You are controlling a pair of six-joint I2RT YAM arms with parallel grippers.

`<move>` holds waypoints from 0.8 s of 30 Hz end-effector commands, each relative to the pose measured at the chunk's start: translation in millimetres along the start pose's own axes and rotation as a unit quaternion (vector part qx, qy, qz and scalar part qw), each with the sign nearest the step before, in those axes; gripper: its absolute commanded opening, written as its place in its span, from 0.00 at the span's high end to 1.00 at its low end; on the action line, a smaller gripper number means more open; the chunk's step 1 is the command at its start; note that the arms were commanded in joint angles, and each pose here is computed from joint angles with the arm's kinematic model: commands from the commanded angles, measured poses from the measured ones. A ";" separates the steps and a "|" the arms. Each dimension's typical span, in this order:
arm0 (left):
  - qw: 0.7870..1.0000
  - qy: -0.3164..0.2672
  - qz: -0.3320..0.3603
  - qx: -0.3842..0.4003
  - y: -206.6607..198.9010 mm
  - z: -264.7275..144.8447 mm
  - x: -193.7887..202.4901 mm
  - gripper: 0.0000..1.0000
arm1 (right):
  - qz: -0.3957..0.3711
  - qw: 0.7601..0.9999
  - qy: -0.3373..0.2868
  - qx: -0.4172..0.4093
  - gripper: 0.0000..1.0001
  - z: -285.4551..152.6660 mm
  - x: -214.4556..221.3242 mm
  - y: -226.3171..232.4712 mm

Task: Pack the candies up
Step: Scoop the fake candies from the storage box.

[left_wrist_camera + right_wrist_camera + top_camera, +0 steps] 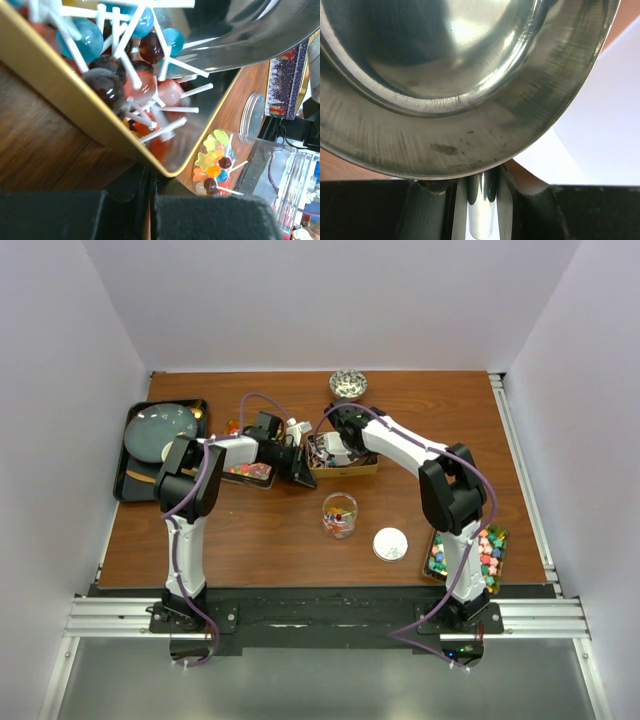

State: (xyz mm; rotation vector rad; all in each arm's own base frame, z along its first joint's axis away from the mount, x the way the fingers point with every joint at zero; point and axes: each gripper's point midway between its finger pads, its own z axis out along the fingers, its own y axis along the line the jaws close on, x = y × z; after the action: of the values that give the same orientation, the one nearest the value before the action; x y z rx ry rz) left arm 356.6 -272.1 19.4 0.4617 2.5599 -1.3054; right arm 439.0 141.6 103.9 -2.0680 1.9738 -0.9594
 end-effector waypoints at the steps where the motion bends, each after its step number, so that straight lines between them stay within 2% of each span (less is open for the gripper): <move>1: 1.000 -0.005 0.028 0.006 -4.9 -0.6 -7.1 0.96 | -0.003 0.995 -0.023 -0.098 1.00 13.7 -18.0 49.8; 11: 1.000 -0.001 0.027 0.006 -2.6 -1.3 -2.4 0.96 | 0.075 0.980 -0.053 -0.176 1.00 3.8 -28.4 83.9; 19: 1.000 0.001 0.021 0.014 -2.0 -4.6 1.2 0.96 | 0.094 0.989 -0.088 -0.067 1.00 14.7 -32.3 71.3; 24: 1.000 -0.002 0.017 0.020 -1.1 -7.8 -1.2 0.96 | 0.084 0.989 -0.116 -0.032 1.00 9.4 -39.1 61.4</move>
State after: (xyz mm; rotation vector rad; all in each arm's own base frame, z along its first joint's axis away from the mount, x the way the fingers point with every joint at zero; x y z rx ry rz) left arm 351.1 -269.0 19.5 0.4762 2.5694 -1.3290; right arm 406.1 148.6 62.4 -1.7647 2.1503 -0.6745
